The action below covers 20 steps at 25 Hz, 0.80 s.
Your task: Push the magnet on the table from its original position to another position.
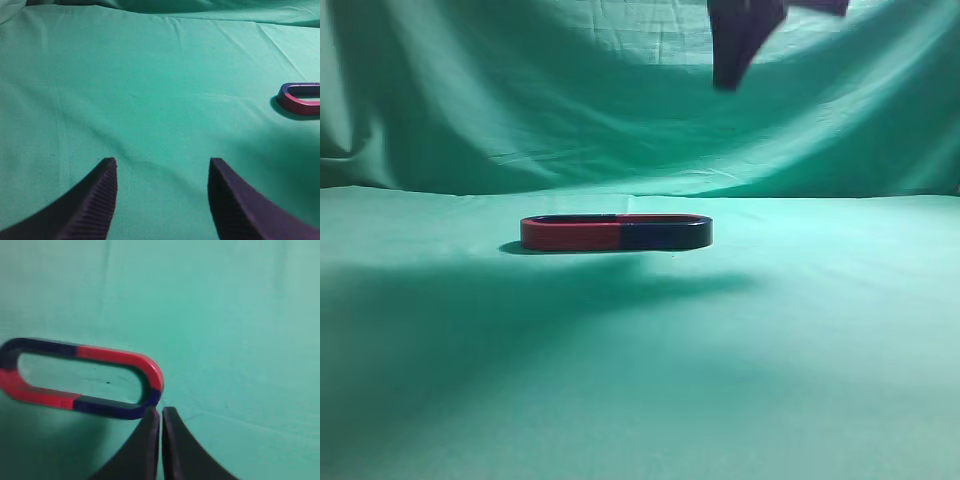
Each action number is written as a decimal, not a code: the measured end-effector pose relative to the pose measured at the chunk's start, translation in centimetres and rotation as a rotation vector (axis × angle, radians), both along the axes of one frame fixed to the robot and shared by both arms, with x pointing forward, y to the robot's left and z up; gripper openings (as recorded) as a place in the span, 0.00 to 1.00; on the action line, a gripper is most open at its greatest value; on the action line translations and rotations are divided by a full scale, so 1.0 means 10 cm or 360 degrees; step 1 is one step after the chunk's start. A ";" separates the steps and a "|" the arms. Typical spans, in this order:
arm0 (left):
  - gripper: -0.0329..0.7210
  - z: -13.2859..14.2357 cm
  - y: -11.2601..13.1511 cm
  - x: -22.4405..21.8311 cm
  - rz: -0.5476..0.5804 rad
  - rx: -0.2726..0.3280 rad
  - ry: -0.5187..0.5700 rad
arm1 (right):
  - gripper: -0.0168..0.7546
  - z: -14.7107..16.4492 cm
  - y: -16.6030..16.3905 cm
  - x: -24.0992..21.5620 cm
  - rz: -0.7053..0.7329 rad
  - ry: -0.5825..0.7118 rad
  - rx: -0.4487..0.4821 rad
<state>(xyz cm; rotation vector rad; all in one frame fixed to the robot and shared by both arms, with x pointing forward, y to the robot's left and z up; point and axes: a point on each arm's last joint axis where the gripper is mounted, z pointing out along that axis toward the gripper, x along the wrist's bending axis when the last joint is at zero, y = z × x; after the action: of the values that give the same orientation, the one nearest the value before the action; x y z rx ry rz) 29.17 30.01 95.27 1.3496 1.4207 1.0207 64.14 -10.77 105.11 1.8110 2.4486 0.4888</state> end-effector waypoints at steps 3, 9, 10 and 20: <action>0.54 0.00 0.00 0.00 0.0000 0.0000 0.0000 | 0.02 0.42 -0.06 -0.13 0.0006 -0.0132 0.0037; 0.54 0.00 0.00 0.00 0.0000 0.0000 0.0000 | 0.02 1.06 -0.26 -0.59 -0.0014 -0.0327 0.0085; 0.54 0.00 0.00 0.00 0.0000 0.0000 0.0000 | 0.02 1.13 -0.27 -0.69 -0.0005 -0.0345 0.0096; 0.54 0.00 0.00 0.00 0.0000 0.0000 0.0000 | 0.02 1.46 -0.76 -1.79 0.0012 -0.0439 0.0143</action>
<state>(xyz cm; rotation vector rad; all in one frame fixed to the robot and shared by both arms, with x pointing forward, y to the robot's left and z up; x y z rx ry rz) 29.17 30.01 95.27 1.3496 1.4207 1.0207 46.20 -18.34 119.66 1.6370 2.2810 0.8022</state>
